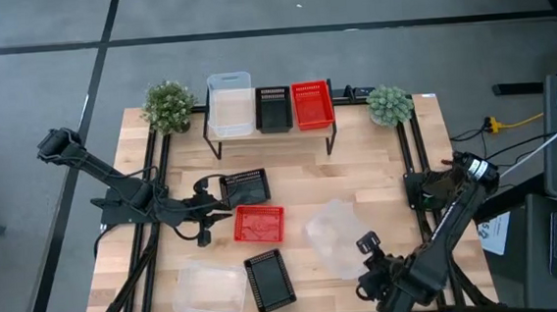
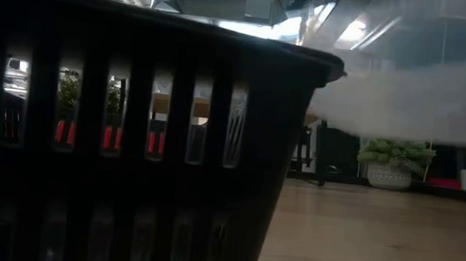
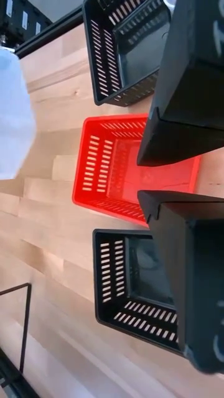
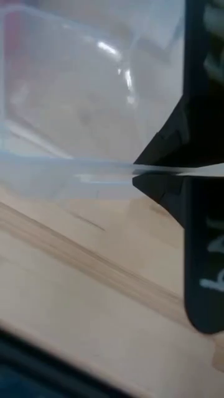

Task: Stack baskets on shelf by color
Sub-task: Stack the right transparent bin on top of the transparent bin on the shelf

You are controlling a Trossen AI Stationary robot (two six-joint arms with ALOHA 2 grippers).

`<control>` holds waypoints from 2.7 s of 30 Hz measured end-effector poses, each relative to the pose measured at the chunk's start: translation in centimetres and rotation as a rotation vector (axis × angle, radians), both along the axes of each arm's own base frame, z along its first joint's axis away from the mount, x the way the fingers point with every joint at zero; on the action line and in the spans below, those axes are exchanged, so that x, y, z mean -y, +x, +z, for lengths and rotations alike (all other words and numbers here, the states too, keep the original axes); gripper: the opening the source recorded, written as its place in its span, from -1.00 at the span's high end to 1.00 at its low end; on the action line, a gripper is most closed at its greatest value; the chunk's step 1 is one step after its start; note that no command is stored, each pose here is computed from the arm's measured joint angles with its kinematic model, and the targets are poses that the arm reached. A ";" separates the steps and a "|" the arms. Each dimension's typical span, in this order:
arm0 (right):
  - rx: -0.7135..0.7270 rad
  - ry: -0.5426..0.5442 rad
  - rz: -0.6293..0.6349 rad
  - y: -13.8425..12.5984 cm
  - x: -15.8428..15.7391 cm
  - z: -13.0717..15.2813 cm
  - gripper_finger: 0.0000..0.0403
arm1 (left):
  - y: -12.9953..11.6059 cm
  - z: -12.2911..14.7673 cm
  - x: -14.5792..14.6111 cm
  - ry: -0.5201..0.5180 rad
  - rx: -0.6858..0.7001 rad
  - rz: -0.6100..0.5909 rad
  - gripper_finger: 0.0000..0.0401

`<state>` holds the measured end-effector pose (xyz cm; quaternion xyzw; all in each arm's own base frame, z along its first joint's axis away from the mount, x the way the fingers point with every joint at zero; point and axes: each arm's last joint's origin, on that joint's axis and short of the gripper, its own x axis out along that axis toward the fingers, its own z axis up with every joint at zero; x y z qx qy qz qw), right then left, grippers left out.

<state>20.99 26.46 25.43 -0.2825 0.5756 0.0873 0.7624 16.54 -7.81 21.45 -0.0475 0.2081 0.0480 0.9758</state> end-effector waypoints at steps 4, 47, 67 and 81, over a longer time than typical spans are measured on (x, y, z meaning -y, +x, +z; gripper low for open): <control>0.148 -0.019 0.014 0.7 -0.4 2.9 1.00 | 0.0 0.0 0.0 0.001 0.000 0.001 0.67; 1.019 0.107 -0.094 24.3 35.2 13.8 1.00 | -0.2 -0.4 0.0 -0.060 -0.049 0.004 0.67; 0.795 0.120 -0.352 23.4 37.3 10.9 1.00 | -0.3 -0.7 -0.1 -0.042 -0.070 0.013 0.67; 0.748 0.136 -0.377 23.1 37.3 10.5 0.99 | -0.3 -0.7 -0.1 -0.046 -0.070 0.015 0.67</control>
